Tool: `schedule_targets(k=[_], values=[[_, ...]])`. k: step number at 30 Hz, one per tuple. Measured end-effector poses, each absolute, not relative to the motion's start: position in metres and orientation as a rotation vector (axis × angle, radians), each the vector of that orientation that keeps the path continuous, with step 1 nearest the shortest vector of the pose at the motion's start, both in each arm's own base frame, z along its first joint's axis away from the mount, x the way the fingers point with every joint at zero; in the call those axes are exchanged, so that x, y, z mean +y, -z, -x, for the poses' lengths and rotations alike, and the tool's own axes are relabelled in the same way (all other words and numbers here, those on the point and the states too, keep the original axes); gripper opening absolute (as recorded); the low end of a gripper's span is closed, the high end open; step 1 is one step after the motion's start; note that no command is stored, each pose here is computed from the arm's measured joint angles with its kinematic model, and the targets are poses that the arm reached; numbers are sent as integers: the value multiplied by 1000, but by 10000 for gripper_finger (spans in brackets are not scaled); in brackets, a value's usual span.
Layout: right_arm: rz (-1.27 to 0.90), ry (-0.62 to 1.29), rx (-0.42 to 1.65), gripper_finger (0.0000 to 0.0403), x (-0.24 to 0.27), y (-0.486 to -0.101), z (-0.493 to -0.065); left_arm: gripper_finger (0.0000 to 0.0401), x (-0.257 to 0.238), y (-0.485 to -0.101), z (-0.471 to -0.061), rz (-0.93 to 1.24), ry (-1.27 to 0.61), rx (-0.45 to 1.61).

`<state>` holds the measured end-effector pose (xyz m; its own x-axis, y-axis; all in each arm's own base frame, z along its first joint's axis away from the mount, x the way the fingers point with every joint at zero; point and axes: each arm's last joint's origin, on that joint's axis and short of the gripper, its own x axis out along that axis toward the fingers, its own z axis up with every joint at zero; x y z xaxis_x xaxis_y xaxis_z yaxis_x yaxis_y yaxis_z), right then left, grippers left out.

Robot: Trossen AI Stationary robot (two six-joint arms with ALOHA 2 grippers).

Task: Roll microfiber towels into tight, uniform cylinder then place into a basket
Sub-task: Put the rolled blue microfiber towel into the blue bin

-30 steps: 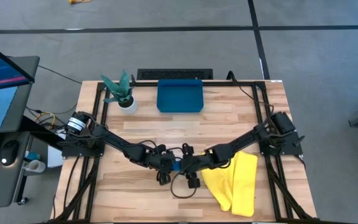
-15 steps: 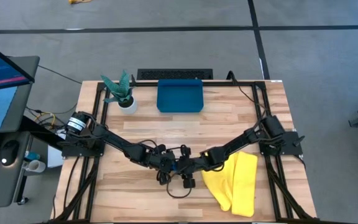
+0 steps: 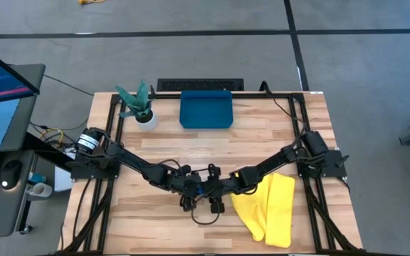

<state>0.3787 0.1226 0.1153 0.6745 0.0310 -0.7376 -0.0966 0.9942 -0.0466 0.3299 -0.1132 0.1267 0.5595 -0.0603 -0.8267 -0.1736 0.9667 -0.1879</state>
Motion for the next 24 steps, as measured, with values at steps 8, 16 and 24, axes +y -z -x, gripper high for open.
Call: schedule_targets(k=[8, 16, 24], values=[[82, -70, 829, 250, 117, -116, -381, 111, -113, -126, -330, 261, -69, 980], [53, -29, 902, 235, 108, -111, -378, 111, -113, -127, -330, 272, -64, 972], [32, -69, 908, 181, 110, -111, -377, 111, -114, -127, -331, 268, -64, 964]])
